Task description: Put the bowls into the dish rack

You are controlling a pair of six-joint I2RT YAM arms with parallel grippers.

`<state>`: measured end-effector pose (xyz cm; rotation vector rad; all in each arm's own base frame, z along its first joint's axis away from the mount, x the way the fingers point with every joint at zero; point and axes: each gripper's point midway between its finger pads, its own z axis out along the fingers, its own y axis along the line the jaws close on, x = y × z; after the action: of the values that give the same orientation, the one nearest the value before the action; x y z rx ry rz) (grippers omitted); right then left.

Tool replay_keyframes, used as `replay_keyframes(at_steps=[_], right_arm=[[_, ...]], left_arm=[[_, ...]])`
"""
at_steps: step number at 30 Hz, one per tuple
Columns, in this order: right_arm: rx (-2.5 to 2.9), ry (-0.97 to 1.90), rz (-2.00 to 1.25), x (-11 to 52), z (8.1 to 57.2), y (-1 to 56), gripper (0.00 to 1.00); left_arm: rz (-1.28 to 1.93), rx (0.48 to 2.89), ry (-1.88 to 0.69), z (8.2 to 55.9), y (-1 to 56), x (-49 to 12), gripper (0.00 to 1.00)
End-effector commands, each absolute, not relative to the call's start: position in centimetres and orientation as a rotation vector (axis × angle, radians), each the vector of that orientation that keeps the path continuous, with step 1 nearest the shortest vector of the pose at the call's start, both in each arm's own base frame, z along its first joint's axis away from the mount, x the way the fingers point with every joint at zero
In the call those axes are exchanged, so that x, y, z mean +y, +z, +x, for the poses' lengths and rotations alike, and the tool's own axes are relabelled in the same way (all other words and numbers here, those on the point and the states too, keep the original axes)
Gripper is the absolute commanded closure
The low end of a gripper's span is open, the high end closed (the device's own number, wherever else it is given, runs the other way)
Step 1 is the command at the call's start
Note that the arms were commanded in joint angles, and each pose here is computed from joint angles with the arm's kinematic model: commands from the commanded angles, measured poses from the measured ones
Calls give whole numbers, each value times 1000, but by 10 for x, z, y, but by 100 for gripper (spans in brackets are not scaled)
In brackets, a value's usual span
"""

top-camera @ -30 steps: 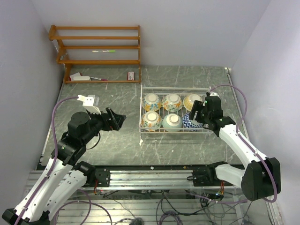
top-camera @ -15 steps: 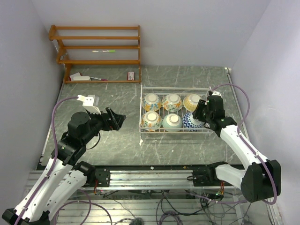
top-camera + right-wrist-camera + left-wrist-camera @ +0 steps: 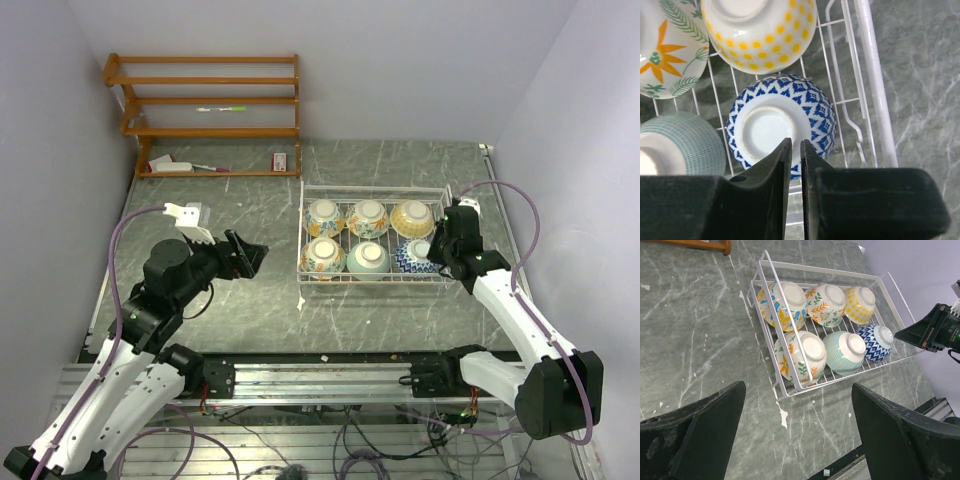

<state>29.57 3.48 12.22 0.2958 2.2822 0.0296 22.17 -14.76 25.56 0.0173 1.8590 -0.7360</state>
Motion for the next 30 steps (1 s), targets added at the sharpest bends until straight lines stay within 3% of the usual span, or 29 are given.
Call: replay_keyframes(at_steps=[1,9,14,17,22,30], right_arm=[[2261,-41,310,23,298,130,85],[2181,54,259,37,311,166,56],[2134,114,210,47,321,190,25],[2138,155,165,60,326,192,1],[2098,196,61,91,333,200,0],[2107,162,-277,194,324,188,0]], left_arm=[[21,1806,-736,224,270,-147,2],[10,1829,-725,228,267,-147,1],[-10,1850,-675,230,266,-140,1],[-17,1868,-628,231,263,-134,1],[-42,1884,-539,231,261,-119,1],[-93,1894,-453,230,256,-102,1]])
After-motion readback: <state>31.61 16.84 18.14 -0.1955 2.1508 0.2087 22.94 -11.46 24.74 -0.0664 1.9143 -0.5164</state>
